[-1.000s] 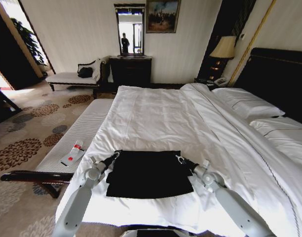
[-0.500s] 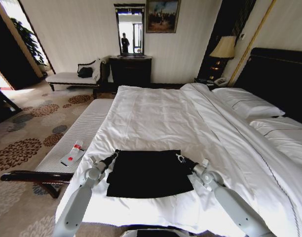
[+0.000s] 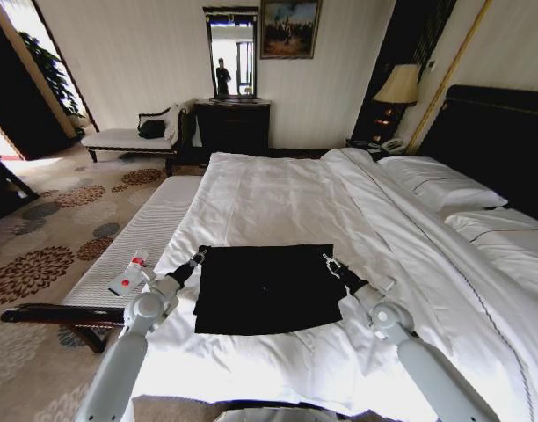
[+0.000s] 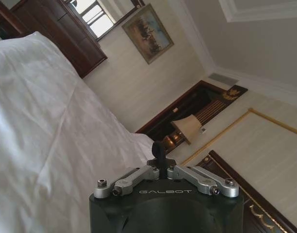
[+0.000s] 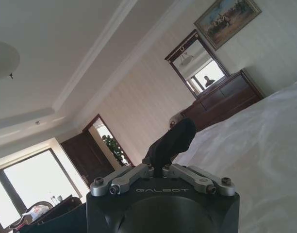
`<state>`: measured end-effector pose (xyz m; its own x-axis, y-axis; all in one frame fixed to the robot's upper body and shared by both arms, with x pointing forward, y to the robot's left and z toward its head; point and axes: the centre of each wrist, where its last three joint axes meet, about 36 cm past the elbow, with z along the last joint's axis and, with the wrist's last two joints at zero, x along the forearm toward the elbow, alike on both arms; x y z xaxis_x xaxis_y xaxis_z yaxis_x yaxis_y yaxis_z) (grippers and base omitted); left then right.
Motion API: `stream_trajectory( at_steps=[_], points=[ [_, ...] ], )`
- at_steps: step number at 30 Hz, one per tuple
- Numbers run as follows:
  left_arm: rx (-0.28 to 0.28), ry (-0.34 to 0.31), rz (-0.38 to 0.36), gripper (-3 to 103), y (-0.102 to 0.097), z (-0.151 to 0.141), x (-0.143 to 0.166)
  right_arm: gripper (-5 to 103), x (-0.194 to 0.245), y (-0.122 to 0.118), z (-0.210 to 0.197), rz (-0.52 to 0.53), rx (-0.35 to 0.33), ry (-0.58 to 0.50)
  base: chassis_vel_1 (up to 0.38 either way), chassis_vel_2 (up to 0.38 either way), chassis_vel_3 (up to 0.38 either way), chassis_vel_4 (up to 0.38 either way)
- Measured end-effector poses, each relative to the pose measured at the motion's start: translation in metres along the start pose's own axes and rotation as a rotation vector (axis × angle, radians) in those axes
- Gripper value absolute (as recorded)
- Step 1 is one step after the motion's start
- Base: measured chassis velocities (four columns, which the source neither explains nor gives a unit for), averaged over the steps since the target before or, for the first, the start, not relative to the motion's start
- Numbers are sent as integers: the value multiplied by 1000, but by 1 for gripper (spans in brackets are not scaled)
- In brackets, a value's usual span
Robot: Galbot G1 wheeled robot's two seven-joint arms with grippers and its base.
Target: Fold the clothes on the bed.
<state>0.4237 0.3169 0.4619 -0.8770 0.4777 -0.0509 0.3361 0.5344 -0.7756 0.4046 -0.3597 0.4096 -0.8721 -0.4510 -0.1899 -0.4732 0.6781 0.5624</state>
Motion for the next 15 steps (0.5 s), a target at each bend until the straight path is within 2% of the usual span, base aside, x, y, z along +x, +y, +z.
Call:
stream_trajectory(
  at_steps=[1, 3, 5, 6, 9, 11, 13, 15],
  points=[
    [-2, -6, 44, 2, -14, -5, 1, 2, 10, 9, -6, -4, 6, -47, 0, 0, 0, 0],
    [-1, -7, 60, 2, -19, -6, 2, 2, 14, 12, -9, -4, 8, -63, 0, 0, 0, 0],
    [10, -11, 117, 2, -39, -9, 9, 2, 30, 25, -20, -7, 24, -117, 0, 0, 0, 0],
    [10, -11, 117, 2, -39, -9, 9, 2, 30, 25, -20, -7, 24, -117, 0, 0, 0, 0],
    [25, -36, 166, 2, -63, -16, 29, 2, 46, 44, -36, -25, 57, -174, 0, 0, 0, 0],
    [25, -39, 170, 2, -65, -17, 31, 2, 47, 46, -38, -27, 59, -179, 0, 0, 0, 0],
    [8, -51, 190, 2, -83, -21, 48, 2, 54, 62, -48, -47, 75, -211, 0, 0, 0, 0],
    [0, -53, 196, 2, -88, -22, 53, 2, 57, 67, -52, -55, 82, -221, 0, 0, 0, 0]
  ],
)
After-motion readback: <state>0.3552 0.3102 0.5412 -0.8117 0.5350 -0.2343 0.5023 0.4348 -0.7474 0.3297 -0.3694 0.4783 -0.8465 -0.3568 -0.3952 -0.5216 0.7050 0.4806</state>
